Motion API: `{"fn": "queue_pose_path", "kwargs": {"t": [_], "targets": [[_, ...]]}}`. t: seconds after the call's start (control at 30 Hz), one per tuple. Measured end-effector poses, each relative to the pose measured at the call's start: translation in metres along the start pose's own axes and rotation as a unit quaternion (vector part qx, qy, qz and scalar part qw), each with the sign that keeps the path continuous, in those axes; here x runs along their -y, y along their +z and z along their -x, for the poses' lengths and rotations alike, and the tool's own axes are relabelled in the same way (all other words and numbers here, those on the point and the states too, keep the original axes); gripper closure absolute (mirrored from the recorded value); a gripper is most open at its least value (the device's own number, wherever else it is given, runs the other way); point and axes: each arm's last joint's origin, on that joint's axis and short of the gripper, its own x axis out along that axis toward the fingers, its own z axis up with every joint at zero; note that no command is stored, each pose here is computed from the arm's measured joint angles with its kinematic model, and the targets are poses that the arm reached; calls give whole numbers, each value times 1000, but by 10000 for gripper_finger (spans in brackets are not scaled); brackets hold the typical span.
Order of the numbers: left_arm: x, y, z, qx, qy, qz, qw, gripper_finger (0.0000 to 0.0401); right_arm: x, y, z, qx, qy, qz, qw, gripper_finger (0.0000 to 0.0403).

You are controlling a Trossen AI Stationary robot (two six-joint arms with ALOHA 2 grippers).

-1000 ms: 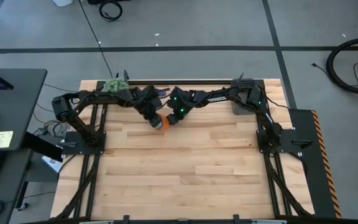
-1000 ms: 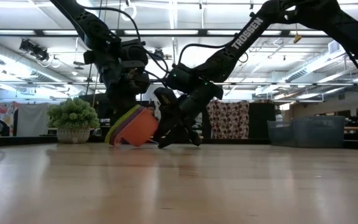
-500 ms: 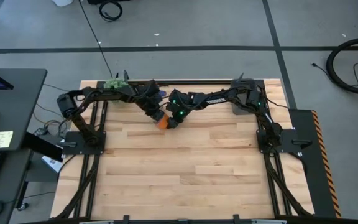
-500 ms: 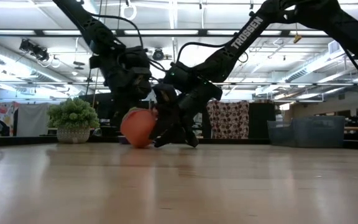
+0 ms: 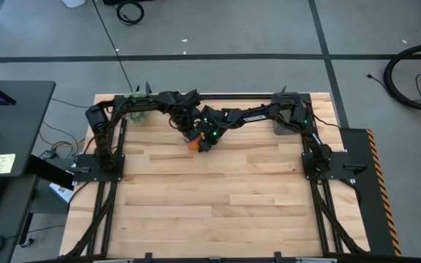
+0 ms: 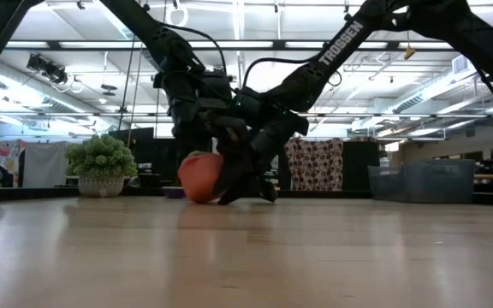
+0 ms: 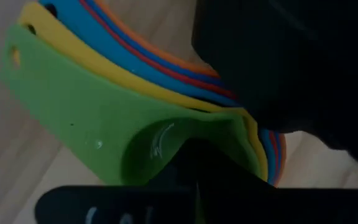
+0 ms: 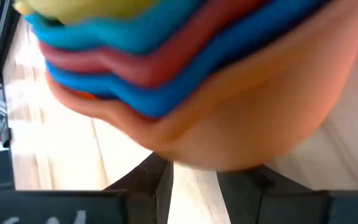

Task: Nest measuring cups in basket
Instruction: Adjust the stacked measuring cups, then stack the dark blue measuring cup on top of the green measuring cup

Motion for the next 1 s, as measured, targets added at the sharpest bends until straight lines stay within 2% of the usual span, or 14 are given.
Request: {"fn": "queue_pose_path", "kwargs": {"t": [0.27, 0.53, 0.87, 1.0], "targets": [[0, -2, -1, -10, 5, -14, 1000, 395, 4, -3, 4, -21, -11, 34, 999, 286], [1, 0, 1, 2, 3, -35, 999, 395, 10, -8, 19, -67, 3, 31, 997, 286], [9, -2, 39, 55, 10, -42, 998, 394, 13, -19, 60, -122, -106, 42, 986, 286], [11, -6, 62, 86, 39, -44, 995, 394, 13, -17, 70, -117, -111, 40, 986, 286]]}}
